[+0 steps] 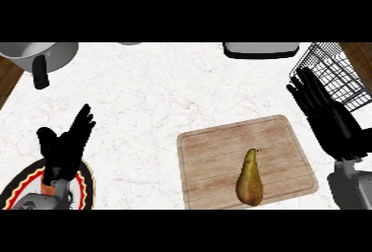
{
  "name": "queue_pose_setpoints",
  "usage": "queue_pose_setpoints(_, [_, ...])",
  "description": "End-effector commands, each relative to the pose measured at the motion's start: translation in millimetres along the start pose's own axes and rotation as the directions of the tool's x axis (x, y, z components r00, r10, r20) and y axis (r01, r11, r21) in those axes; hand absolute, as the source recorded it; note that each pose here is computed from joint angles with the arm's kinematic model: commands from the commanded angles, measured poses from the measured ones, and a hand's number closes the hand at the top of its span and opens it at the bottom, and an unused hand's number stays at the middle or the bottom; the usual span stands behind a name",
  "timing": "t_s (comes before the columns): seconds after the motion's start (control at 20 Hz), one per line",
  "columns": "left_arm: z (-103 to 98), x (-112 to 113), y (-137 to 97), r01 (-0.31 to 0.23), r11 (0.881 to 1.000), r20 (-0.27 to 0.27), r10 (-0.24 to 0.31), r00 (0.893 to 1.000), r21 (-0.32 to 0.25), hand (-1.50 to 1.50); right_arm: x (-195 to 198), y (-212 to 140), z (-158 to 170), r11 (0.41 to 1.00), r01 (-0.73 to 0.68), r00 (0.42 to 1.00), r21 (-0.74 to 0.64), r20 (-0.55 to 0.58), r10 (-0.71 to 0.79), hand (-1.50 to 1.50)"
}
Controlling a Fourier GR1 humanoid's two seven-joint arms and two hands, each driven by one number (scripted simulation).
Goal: Pick the pear from the cutting board and place it in the basket
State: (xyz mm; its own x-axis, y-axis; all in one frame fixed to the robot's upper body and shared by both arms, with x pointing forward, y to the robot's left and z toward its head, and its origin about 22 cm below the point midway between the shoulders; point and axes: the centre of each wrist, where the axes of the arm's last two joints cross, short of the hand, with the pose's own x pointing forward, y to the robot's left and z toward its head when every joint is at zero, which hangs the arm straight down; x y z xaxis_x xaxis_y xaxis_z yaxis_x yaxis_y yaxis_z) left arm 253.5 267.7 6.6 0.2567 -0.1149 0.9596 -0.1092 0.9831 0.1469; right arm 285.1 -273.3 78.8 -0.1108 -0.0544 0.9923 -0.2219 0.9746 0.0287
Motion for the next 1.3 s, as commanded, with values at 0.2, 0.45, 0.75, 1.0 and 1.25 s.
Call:
queue_pose_setpoints(0.2, [17.8,-58.2,2.8,0.01,0.999,-0.232,-0.018,0.973,-0.033,0.0,29.9,82.4,-39.1,0.986,-0.082,0.985,0.146,0.161,0.058,1.5])
queue_pose_setpoints(0.45, [19.6,-61.6,19.5,0.017,0.996,-0.279,-0.04,0.959,-0.086,0.0,-6.5,178.3,-11.8,0.867,-0.295,0.948,0.402,0.239,0.212,1.5])
queue_pose_setpoints(0.75, [35.1,-75.2,21.3,0.004,0.997,-0.299,-0.025,0.954,-0.072,0.0,-22.3,221.3,6.0,0.779,-0.585,0.811,0.228,0.178,0.557,-1.5])
queue_pose_setpoints(1.0, [32.6,-75.0,31.8,0.018,0.999,-0.321,-0.025,0.947,-0.026,0.0,15.8,177.9,-31.8,0.441,-0.897,0.442,0.037,0.093,0.892,-1.5])
queue_pose_setpoints(1.25, [41.1,-83.9,28.1,0.025,1.0,-0.311,-0.029,0.95,-0.018,0.0,81.1,190.2,-23.5,0.203,-0.975,0.209,0.092,0.07,0.975,-1.5])
